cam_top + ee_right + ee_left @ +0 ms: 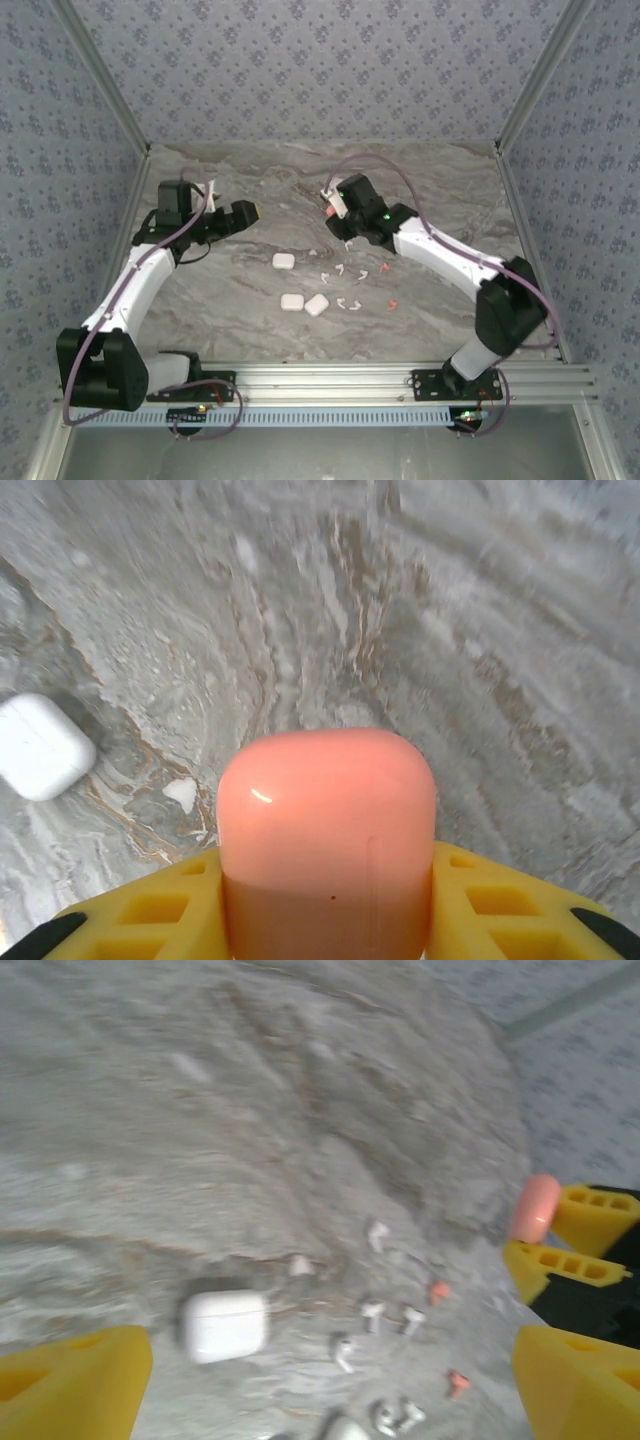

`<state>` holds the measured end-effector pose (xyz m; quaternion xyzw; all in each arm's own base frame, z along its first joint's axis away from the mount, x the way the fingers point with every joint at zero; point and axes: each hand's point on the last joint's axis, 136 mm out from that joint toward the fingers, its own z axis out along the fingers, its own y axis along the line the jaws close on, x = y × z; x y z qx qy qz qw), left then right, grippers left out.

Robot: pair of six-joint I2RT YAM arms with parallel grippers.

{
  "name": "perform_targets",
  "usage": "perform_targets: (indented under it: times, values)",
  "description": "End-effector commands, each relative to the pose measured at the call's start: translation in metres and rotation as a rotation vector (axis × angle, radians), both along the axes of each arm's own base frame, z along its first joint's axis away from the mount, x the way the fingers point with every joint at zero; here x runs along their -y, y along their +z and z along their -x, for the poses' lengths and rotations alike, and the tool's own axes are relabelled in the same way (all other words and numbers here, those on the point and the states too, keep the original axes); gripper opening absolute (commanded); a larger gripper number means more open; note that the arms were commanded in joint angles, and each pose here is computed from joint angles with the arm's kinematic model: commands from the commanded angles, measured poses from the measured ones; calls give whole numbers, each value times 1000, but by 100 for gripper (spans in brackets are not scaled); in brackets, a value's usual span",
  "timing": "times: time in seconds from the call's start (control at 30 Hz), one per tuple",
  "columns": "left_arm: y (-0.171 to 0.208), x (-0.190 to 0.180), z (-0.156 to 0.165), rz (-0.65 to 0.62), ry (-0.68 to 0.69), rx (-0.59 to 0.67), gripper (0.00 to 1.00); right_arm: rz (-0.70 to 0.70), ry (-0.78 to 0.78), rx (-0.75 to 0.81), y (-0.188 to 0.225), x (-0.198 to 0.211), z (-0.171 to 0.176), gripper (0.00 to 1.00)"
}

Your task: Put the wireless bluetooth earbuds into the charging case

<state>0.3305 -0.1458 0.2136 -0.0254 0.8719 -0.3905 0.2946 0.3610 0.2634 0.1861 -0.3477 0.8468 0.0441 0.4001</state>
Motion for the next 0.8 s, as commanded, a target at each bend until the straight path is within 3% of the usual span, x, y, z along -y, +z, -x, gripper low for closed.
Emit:
perform_targets:
  times: [0.0,0.27,0.77]
  values:
    - [38,40,9,97,-194,82,92,-7,113,146,20,-3,7,35]
    - [65,110,24,129,-430,145,88,11,166,284,57,16,31,34]
    - [63,189,27,163,-628,121,68,-11,185,277,56,21,49,33]
